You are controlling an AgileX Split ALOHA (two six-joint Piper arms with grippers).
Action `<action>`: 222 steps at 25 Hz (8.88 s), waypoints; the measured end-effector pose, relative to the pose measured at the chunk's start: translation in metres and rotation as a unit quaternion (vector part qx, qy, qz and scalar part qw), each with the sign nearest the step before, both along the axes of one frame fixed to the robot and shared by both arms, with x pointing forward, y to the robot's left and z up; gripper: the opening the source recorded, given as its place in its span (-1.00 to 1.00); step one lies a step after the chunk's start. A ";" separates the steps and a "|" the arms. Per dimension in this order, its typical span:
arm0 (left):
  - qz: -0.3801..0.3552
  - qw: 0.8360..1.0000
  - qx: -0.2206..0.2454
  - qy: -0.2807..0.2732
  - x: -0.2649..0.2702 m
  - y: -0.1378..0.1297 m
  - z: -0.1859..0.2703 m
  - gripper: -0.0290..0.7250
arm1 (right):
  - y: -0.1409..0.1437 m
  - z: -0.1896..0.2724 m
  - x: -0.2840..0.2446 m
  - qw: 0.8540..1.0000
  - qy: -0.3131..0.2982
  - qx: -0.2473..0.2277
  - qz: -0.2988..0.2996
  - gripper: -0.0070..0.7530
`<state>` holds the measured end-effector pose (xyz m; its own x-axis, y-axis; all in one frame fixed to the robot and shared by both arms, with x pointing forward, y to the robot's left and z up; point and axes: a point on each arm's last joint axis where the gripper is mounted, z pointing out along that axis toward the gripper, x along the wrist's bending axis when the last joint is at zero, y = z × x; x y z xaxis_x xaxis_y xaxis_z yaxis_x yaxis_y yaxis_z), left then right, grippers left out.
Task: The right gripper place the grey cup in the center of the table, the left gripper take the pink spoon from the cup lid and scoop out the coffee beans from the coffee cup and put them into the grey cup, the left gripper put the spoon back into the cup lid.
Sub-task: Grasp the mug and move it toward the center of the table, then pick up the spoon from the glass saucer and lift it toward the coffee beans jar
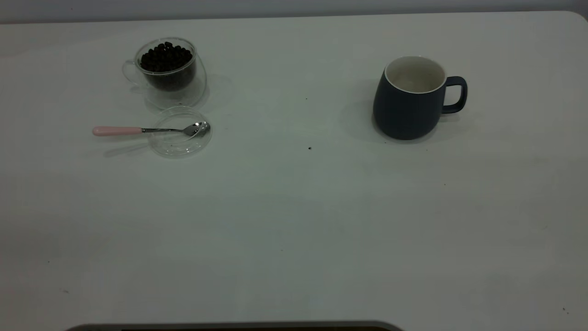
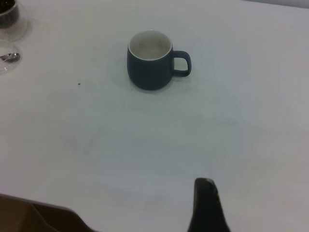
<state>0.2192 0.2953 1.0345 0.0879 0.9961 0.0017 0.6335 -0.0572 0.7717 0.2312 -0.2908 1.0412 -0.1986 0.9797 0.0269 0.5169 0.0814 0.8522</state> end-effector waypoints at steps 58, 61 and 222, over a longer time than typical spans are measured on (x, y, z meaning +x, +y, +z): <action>0.000 1.000 0.000 0.000 0.000 0.000 0.000 0.47 | 0.016 0.010 0.139 0.999 0.026 -0.027 0.029 0.71; 0.000 1.000 0.000 0.000 0.000 0.000 0.000 0.47 | 0.019 -0.008 0.177 0.995 0.044 -0.075 0.049 0.68; 0.000 1.000 0.000 -0.003 0.000 0.000 0.000 0.47 | -0.017 0.000 0.002 0.992 0.002 0.007 -0.124 0.22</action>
